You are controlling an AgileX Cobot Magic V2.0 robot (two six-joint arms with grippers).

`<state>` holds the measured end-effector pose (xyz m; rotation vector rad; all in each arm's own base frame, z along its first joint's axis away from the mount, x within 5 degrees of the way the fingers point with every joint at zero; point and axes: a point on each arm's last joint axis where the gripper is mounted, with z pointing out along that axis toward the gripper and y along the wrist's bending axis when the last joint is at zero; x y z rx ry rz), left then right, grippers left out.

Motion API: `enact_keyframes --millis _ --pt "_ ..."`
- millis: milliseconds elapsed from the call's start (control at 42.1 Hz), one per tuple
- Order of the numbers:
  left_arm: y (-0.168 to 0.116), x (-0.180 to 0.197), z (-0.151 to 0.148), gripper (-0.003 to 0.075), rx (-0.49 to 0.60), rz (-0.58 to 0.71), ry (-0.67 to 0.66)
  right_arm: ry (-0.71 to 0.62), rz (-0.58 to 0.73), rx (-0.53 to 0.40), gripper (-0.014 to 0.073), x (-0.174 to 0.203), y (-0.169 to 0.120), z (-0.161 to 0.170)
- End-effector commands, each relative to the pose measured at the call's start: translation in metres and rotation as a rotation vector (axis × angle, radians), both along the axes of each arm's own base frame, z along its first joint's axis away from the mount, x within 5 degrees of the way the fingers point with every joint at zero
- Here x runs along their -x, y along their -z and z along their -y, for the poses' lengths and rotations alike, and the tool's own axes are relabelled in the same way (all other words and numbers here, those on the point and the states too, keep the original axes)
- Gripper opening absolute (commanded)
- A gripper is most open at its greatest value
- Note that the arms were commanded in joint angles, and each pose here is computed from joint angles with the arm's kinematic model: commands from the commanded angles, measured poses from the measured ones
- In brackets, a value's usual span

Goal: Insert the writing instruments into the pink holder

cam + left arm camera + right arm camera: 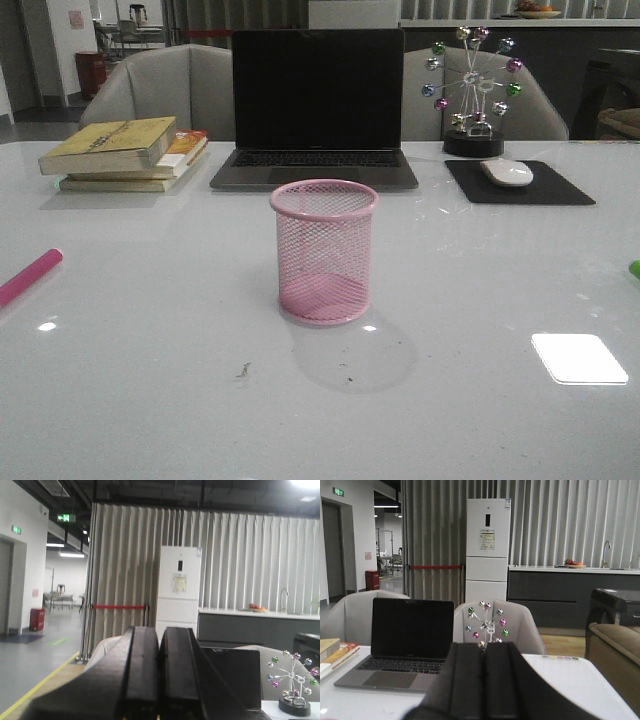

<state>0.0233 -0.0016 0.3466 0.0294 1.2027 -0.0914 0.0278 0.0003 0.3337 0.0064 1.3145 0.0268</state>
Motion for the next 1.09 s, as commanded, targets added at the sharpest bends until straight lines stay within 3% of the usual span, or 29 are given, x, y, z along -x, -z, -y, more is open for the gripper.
enact_keyframes --millis 0,190,499,832,927,1022,1070 --pt "-0.034 -0.004 0.0 0.0097 0.001 -0.029 0.004 0.008 0.028 0.007 0.0027 -0.003 -0.039 0.0" --pt "-0.062 -0.028 0.002 0.0097 -0.012 -0.229 -0.003 0.008 -0.184 0.009 0.0027 -0.029 -0.064 0.0" --pt "-0.027 -0.078 0.005 0.0097 -0.045 -0.647 -0.013 0.008 -0.695 0.013 0.0027 -0.084 -0.02 0.0" --pt "-0.005 -0.124 0.01 0.0106 -0.053 -0.818 -0.009 0.013 -0.928 0.027 0.0043 -0.123 0.008 0.0" --pt "0.003 -0.135 0.01 0.0217 -0.077 -0.876 -0.011 0.018 -0.979 0.036 0.0205 -0.133 0.016 0.001" --pt "0.008 -0.141 0.011 0.0456 -0.111 -0.908 -0.008 0.019 -1.014 0.036 0.0424 -0.145 0.024 0.001" --pt "0.011 -0.144 0.011 0.0537 -0.112 -0.923 -0.007 0.019 -1.04 0.034 0.0498 -0.151 0.029 0.001"
